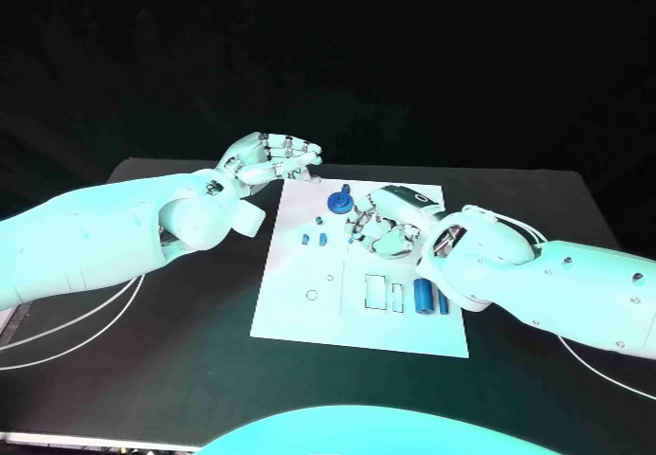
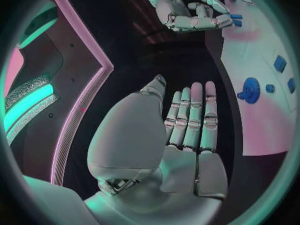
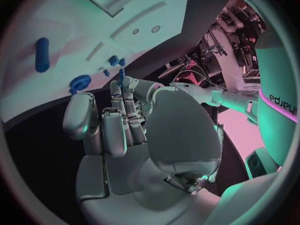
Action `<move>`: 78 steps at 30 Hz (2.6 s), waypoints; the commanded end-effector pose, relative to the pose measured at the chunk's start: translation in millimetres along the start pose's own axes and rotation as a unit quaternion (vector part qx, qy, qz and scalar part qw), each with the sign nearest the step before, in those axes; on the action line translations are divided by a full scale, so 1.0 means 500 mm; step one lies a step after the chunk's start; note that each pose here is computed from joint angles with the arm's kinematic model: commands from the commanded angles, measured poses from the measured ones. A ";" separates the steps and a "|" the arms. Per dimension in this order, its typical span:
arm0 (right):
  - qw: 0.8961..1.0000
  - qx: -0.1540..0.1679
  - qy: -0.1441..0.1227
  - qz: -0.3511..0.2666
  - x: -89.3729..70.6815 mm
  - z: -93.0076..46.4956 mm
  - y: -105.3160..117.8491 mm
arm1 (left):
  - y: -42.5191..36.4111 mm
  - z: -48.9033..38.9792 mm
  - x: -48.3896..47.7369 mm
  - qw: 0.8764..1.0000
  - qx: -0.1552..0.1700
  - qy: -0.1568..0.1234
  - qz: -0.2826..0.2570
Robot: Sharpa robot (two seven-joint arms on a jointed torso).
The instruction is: Assemble the parts on the task board
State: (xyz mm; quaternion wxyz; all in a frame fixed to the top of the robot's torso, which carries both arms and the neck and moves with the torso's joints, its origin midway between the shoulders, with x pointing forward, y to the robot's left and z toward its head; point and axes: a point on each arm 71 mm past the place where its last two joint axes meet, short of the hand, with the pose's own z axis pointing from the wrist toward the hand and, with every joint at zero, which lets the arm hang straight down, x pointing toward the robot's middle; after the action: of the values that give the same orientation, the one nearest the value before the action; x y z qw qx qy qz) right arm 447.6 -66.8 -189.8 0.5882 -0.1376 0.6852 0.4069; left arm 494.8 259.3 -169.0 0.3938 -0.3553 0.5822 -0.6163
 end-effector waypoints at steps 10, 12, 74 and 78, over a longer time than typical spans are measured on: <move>0.997 -0.008 0.063 -0.034 0.055 0.024 0.029 | -0.001 0.011 0.015 1.000 0.007 0.008 -0.005; 0.997 -0.008 0.066 -0.036 0.058 0.025 0.032 | -0.001 0.012 0.016 1.000 0.007 0.008 -0.005; 0.993 -0.001 0.105 -0.060 0.135 0.035 0.052 | 0.001 0.020 0.028 1.000 0.005 0.019 -0.008; 0.991 0.000 0.116 -0.065 0.141 0.035 0.052 | 0.001 0.020 0.028 1.000 0.005 0.019 -0.008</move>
State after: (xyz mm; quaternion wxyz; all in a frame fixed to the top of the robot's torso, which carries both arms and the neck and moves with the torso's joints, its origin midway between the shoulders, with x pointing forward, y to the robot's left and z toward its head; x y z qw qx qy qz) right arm 425.9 -17.2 -236.2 0.5464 -0.2099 0.7244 0.3642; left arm 498.0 244.7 -170.3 0.3844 -0.3506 0.5846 -0.6226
